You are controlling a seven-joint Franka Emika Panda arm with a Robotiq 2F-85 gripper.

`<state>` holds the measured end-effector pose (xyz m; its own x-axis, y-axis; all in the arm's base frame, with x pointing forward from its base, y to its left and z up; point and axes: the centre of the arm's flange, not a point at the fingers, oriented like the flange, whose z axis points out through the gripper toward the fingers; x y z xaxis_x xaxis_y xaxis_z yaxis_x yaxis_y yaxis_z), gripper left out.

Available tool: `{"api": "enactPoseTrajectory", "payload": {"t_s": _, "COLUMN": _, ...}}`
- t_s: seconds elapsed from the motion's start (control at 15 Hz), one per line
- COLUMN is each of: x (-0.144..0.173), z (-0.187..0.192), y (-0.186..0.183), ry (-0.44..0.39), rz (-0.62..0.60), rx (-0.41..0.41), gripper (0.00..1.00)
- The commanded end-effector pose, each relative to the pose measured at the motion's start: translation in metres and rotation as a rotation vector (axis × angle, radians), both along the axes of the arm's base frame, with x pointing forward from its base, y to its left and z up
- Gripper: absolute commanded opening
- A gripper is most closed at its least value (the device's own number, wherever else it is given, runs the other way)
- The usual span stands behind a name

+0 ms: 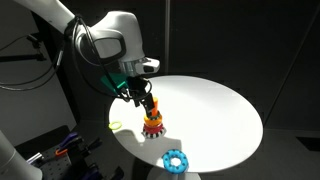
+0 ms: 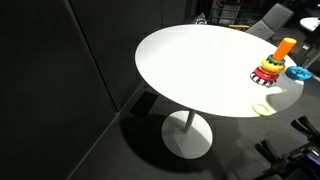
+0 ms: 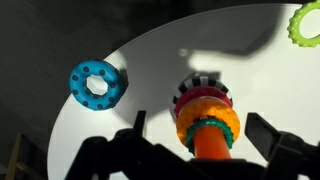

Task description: Put the dark green ring on the table

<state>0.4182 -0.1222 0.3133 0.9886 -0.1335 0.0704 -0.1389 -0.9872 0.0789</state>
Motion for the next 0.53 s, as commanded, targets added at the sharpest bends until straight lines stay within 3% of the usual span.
{"api": "enactPoseTrajectory", "payload": {"t_s": 0.0, "x": 0.0, "z": -0.003, "y": 0.0, "ry": 0.002, "rz": -0.001, "rx": -0.011, "gripper": 1.0}}
{"api": "enactPoseTrajectory", "payload": {"t_s": 0.47, "x": 0.013, "z": -0.034, "y": -0.002, "ry": -0.026, "rz": -0.021, "rx": -0.019, "gripper": 1.0}}
